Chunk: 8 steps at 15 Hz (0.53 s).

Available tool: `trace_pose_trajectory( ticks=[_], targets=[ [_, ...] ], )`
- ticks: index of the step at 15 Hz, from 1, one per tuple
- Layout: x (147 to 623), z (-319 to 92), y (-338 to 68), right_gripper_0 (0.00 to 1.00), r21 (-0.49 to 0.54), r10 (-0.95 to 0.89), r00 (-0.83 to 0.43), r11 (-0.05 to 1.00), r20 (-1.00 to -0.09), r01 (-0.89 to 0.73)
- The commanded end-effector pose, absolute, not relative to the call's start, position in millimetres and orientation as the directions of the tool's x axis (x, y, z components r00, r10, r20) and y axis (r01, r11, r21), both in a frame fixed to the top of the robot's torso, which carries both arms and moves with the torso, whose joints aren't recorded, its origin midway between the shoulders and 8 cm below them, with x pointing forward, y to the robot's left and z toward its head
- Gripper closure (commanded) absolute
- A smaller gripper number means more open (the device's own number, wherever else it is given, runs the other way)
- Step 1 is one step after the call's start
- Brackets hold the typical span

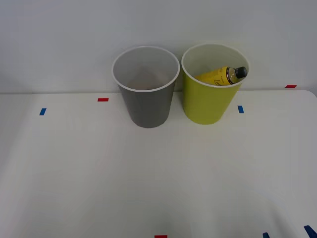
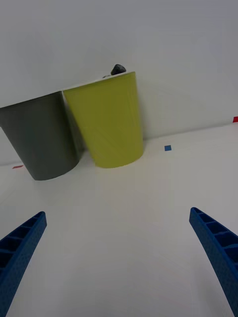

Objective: Put cans in the gray bin, plastic bottles in the light green bin

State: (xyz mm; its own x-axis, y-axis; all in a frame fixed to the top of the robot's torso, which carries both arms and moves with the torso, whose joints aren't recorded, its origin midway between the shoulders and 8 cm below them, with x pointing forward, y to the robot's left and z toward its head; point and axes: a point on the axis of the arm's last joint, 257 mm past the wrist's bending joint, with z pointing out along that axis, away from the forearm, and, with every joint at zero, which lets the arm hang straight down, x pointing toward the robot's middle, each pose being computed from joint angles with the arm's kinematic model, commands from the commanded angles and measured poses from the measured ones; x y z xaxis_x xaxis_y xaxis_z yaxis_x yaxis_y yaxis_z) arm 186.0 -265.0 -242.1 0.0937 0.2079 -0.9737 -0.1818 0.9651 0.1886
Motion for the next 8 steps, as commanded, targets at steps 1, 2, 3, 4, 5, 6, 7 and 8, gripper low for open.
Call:
trace_pose_trajectory(
  ticks=[1, 2, 3, 4, 5, 6, 7, 8],
  targets=[
    [184.9, -240.2, -265.7, 0.00, 0.186, 0.207, 0.100, 0.966, -0.973, -0.182],
    [184.9, -240.2, -265.7, 0.00, 0.186, 0.207, 0.100, 0.966, -0.973, -0.182],
    [184.9, -240.2, -265.7, 0.00, 0.186, 0.207, 0.100, 0.966, -0.973, -0.182],
    [184.9, -240.2, -265.7, 0.00, 0.186, 0.207, 0.100, 0.966, -0.973, -0.182],
    [184.9, -240.2, -265.7, 0.00, 0.186, 0.207, 0.100, 0.966, -0.973, -0.182],
    [184.9, -240.2, -265.7, 0.00, 0.186, 0.207, 0.100, 0.966, -0.973, -0.182],
    [184.9, -240.2, -265.7, 0.00, 0.186, 0.207, 0.100, 0.966, -0.973, -0.182],
    [184.9, -240.2, -265.7, 0.00, 0.186, 0.207, 0.100, 0.966, -0.973, -0.182]
  ],
)
